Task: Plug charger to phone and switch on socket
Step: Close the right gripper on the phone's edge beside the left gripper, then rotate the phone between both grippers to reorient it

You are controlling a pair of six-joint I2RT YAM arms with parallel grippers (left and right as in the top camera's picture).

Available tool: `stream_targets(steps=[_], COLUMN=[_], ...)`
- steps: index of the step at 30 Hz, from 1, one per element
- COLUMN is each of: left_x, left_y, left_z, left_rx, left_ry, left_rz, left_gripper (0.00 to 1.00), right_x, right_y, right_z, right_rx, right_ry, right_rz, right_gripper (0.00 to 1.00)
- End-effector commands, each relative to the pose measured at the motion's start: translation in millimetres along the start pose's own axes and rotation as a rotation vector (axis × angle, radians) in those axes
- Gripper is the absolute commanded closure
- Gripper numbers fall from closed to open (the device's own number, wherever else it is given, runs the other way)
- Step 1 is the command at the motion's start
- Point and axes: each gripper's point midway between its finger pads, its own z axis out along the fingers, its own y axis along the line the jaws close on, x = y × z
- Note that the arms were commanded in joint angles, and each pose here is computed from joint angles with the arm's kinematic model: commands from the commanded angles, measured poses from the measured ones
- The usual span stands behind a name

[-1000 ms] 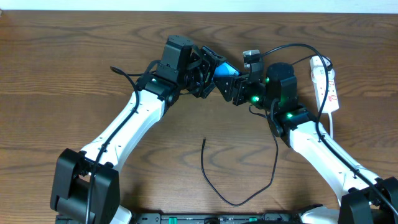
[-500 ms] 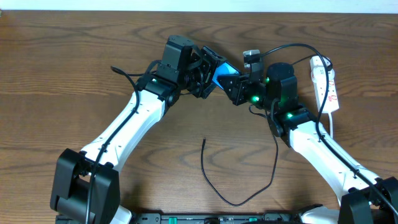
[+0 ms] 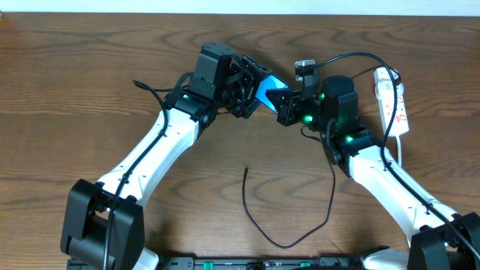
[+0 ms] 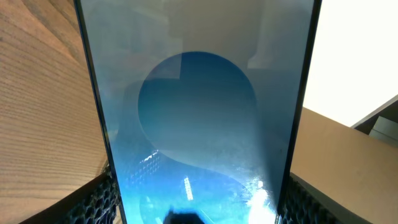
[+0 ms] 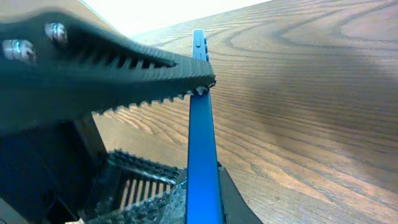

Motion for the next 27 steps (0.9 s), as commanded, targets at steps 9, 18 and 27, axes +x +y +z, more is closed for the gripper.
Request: stream_targets(steps=[9, 18, 27], left_x=[11.0, 29.7, 12.9], left_y=[-11.9, -19.4, -37.7], left_z=[-7.9, -23.9, -35.2], left_rx=[0.033, 0.074, 0.158], left_ry=[0.033, 0.256, 0.248], left_rz=[0.012, -0.001, 0.03], left_gripper=[0.08, 0.08, 0.08], right_x=[-10.0, -42.5, -49.1], right_y=[5.1, -53.8, -67.6], right_z=[-1.2, -26.8, -35.6], right_rx=[-0.033, 0.091, 0.072], right_ry=[-0.011, -0.117, -0.162], right_rz=[-0.009, 0.195, 0.721], right_gripper=[0.99, 0.99, 0.99])
